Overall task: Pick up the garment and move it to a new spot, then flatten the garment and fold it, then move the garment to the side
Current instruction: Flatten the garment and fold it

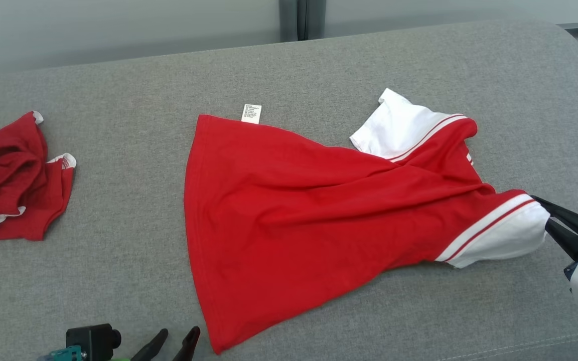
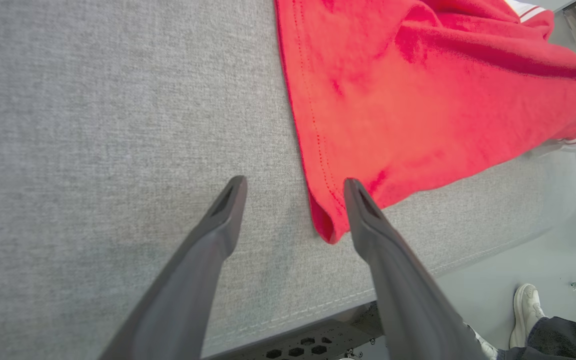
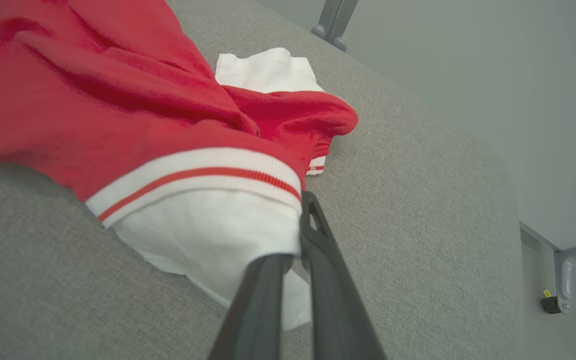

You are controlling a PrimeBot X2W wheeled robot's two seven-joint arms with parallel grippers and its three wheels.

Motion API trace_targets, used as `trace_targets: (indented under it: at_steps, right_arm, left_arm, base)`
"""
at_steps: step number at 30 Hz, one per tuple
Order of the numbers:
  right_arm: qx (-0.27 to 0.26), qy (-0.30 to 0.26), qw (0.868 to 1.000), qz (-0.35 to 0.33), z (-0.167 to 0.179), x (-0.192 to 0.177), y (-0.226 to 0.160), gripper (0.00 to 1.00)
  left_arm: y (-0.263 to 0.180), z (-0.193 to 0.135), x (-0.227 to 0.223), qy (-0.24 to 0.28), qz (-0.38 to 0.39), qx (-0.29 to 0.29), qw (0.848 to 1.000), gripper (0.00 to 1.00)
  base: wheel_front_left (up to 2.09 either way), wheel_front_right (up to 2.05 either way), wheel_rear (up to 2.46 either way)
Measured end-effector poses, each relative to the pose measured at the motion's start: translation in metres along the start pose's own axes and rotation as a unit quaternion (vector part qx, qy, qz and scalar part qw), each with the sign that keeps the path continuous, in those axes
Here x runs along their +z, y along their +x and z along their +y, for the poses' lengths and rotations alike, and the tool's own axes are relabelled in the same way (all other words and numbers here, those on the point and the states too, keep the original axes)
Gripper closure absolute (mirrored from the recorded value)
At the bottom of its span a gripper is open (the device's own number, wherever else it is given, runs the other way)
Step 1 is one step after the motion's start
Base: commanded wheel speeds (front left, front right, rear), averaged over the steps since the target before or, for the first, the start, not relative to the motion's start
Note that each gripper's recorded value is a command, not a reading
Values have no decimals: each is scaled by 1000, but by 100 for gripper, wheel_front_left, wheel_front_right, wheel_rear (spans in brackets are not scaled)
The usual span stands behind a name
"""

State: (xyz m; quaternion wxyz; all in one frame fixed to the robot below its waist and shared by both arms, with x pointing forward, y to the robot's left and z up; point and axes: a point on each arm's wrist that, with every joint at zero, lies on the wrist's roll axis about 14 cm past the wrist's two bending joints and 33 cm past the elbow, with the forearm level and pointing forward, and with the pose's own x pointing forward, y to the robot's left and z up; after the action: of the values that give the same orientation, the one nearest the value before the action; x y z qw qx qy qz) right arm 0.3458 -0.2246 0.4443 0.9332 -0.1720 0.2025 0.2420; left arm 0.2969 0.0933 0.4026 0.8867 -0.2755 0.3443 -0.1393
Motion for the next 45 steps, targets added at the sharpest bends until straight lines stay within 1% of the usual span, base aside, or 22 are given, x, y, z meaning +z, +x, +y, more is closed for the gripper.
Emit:
trace_targets:
  at_steps: [2,5,6,7,8,11,13,16,19,25,30,35,37,39,41,42,43,45]
  right_arm:
    - [5,6,999,35,-1,-12,-4,100]
    - [21,47,992,111,13,-47,-13,100]
    - [28,56,990,127,20,-57,-16,83]
    - [32,64,988,135,25,-63,-17,47]
    - [35,74,987,140,29,-66,-16,0]
    - [37,98,984,145,34,-68,-12,0]
    - [38,113,980,159,37,-74,-13,0]
    - [21,140,970,196,38,-93,-23,0]
    - [14,151,965,213,42,-104,-33,0]
    - [4,170,969,177,47,-93,-34,0]
    - [3,188,965,181,60,-100,-43,0]
    - [-7,188,965,185,59,-106,-45,0]
    - [-14,192,964,182,59,-107,-43,16]
    - [-16,196,963,183,60,-108,-42,22]
    - [-15,202,962,183,64,-110,-39,31]
    - [-14,206,961,184,66,-111,-37,39]
    - [-12,209,960,184,68,-112,-35,50]
    - [-8,216,958,187,73,-113,-31,55]
  left_arm:
    - [0,-3,-2,1,3,-4,1000,0]
    - [0,-2,-3,-2,4,-3,1000,0]
    - [0,-1,-3,-4,5,-1,1000,0]
    - [0,-1,-4,-5,5,0,1000,0]
    - [1,-1,-5,-7,6,1,1000,0]
    - [2,1,-6,-12,8,4,1000,0]
    - [2,4,-6,-14,9,7,1000,0]
    - [3,6,-5,-14,8,10,1000,0]
    - [5,8,-1,-11,2,11,1000,0]
    - [9,3,0,-4,7,2,1000,0]
    - [11,0,2,4,7,-6,1000,0]
    - [14,-3,0,5,15,-9,1000,0]
    - [14,-4,-1,5,18,-11,1000,0]
    - [15,-5,-1,5,18,-12,1000,0]
    - [16,-6,2,6,16,-13,1000,0]
    - [16,-6,3,6,14,-13,1000,0]
    - [16,-5,5,5,12,-13,1000,0]
    - [16,-3,3,3,12,-9,1000,0]
  base:
    - [0,0,0]
    - [0,0,0]
    - [0,0,0]
    - [0,0,0]
    - [0,0,0]
    - [0,0,0]
    - [0,0,0]
    - [0,0,0]
    - [0,0,0]
    - [0,0,0]
    - [0,0,0]
    - [0,0,0]
    - [0,0,0]
    - [0,0,0]
    - [0,0,0]
    - [0,0,0]
    - [0,0,0]
    - [0,0,0]
